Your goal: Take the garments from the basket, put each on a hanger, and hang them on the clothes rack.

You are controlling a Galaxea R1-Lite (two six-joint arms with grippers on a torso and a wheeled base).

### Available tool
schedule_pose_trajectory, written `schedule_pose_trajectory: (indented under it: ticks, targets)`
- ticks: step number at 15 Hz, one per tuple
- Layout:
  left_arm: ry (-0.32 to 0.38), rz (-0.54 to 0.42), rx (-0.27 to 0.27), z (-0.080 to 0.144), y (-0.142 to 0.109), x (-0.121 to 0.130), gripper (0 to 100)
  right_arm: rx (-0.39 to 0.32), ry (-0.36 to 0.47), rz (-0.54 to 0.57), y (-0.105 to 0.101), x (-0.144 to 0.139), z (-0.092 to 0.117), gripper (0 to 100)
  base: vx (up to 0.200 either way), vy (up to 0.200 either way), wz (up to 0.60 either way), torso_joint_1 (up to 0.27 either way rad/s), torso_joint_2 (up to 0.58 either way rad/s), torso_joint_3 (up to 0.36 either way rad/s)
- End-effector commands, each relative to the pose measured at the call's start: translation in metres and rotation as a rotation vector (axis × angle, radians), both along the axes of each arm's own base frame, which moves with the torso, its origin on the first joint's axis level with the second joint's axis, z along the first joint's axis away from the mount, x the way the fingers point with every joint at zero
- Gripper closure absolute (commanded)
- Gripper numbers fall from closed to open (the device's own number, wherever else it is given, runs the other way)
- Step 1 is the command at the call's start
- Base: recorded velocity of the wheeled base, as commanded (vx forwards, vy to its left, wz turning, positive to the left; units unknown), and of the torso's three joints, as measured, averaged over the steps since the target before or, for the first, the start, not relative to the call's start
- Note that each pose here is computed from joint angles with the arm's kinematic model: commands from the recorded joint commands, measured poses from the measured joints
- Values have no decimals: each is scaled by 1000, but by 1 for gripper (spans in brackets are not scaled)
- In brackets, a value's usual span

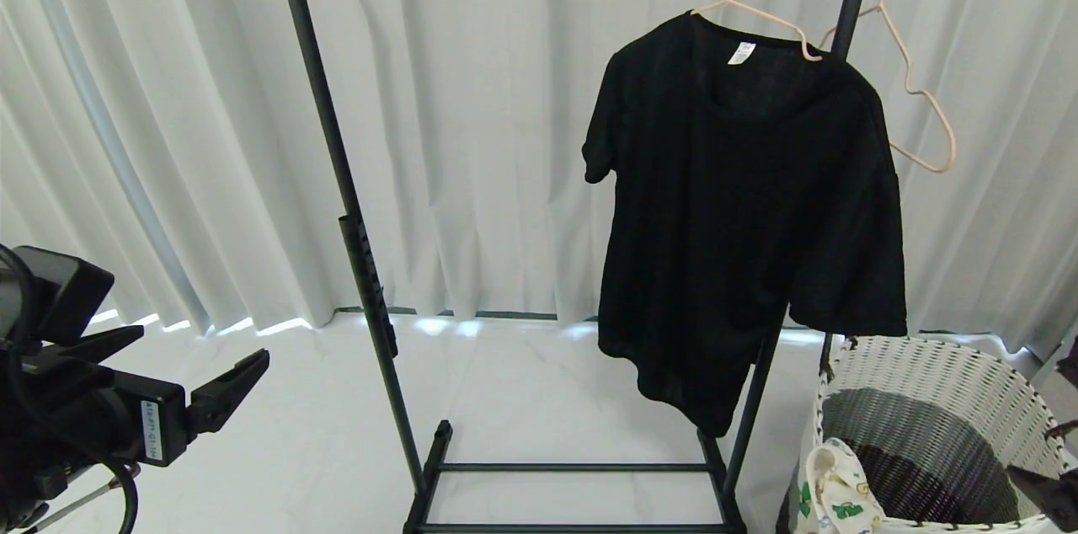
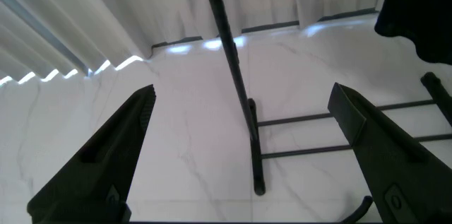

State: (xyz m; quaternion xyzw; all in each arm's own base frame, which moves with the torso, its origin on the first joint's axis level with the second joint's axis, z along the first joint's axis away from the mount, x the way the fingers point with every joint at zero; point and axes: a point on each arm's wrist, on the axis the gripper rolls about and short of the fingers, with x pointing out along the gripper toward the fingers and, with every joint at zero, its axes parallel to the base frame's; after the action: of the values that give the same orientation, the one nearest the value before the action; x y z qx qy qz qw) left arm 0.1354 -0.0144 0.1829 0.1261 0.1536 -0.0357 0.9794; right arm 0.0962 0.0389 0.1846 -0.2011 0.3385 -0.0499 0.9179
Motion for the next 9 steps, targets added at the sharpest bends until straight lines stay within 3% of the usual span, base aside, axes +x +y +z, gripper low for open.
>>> schedule_pose_trajectory:
  ticks: [1,4,7,9]
  targets:
    - [3,-18,1,-1,-3,0,0,3,31,28,-3,-6,-9,0,200,0,0,2,2,2]
    - [18,-31,8,-5,-4,-2,0,-8,77,100,-2,-7,-13,0,200,0,0,4,1,9]
    - [30,-49,14,-11,-5,-8,0,-67,199,176,0,-6,-33,0,0,0,0,0,0,0]
    - [16,-68,69,-11,-5,-11,0,-86,280,187,3,-1,-44,0,0,0,0,0,0,0]
